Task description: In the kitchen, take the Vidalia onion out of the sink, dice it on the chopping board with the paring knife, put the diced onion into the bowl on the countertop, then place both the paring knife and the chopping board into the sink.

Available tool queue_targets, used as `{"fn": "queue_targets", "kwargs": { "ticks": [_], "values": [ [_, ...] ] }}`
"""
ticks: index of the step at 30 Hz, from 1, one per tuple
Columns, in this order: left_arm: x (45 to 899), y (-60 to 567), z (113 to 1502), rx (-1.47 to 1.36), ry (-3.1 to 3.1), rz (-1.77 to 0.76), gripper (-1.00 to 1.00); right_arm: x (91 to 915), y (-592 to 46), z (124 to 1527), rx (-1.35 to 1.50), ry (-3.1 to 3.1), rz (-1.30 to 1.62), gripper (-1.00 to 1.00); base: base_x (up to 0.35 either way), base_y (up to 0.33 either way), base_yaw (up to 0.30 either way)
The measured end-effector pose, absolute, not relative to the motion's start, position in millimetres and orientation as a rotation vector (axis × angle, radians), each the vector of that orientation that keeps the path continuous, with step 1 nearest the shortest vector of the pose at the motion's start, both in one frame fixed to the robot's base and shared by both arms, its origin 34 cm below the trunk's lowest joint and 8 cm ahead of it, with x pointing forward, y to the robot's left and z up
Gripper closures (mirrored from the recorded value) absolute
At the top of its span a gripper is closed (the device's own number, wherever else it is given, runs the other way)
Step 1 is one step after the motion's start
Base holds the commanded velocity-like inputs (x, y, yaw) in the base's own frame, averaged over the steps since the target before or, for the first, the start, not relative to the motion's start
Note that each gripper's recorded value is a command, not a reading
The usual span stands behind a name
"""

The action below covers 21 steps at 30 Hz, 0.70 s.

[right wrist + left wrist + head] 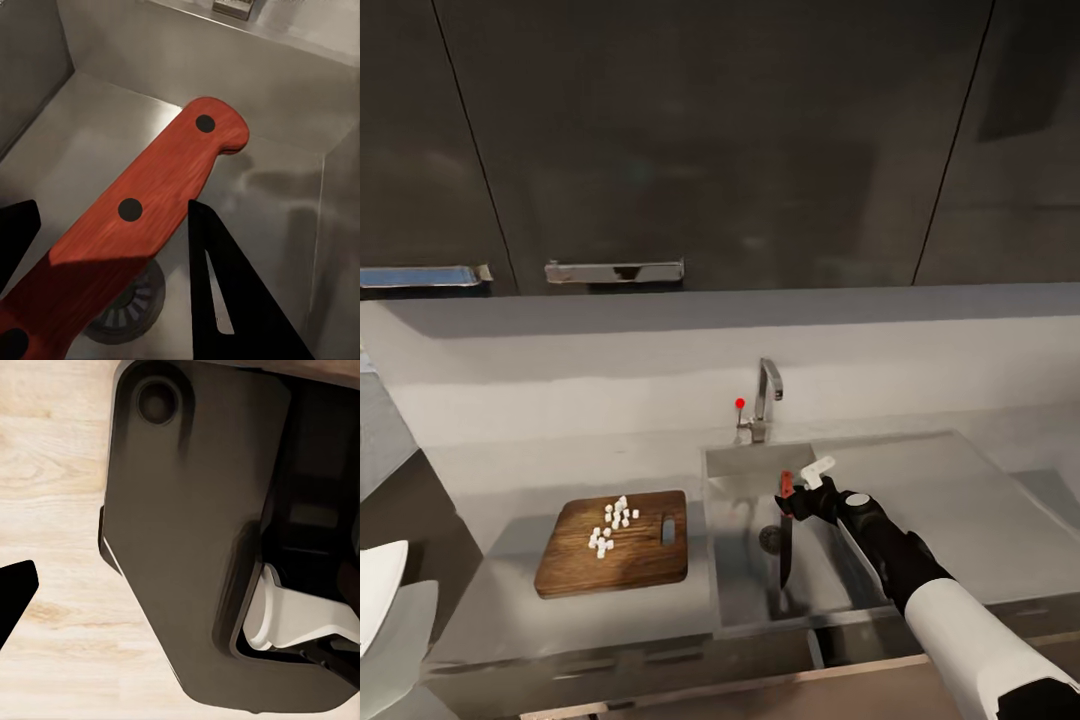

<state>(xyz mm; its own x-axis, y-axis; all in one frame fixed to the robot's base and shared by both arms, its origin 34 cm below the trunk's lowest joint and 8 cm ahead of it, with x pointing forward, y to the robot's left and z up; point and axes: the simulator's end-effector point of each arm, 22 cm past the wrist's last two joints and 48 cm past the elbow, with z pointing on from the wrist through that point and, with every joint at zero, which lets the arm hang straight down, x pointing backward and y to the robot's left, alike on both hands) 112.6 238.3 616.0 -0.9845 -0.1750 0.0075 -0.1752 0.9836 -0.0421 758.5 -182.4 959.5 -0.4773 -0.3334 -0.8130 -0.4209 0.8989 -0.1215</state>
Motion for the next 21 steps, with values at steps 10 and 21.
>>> {"fn": "queue_targets", "kwargs": {
  "ticks": [10, 21],
  "values": [
    [110.0, 238.5, 616.0, 0.276, -3.118, 0.065, -1.00, 757.5, -178.4, 954.3, -0.542, 2.120, 0.124, 1.00, 0.000, 0.000, 0.220],
    [108.2, 234.7, 616.2, 0.278, -3.113, 0.072, -1.00, 757.5, -178.7, 953.8, -0.542, 2.121, 0.123, 1.00, 0.000, 0.000, 0.011]
  ]
}}
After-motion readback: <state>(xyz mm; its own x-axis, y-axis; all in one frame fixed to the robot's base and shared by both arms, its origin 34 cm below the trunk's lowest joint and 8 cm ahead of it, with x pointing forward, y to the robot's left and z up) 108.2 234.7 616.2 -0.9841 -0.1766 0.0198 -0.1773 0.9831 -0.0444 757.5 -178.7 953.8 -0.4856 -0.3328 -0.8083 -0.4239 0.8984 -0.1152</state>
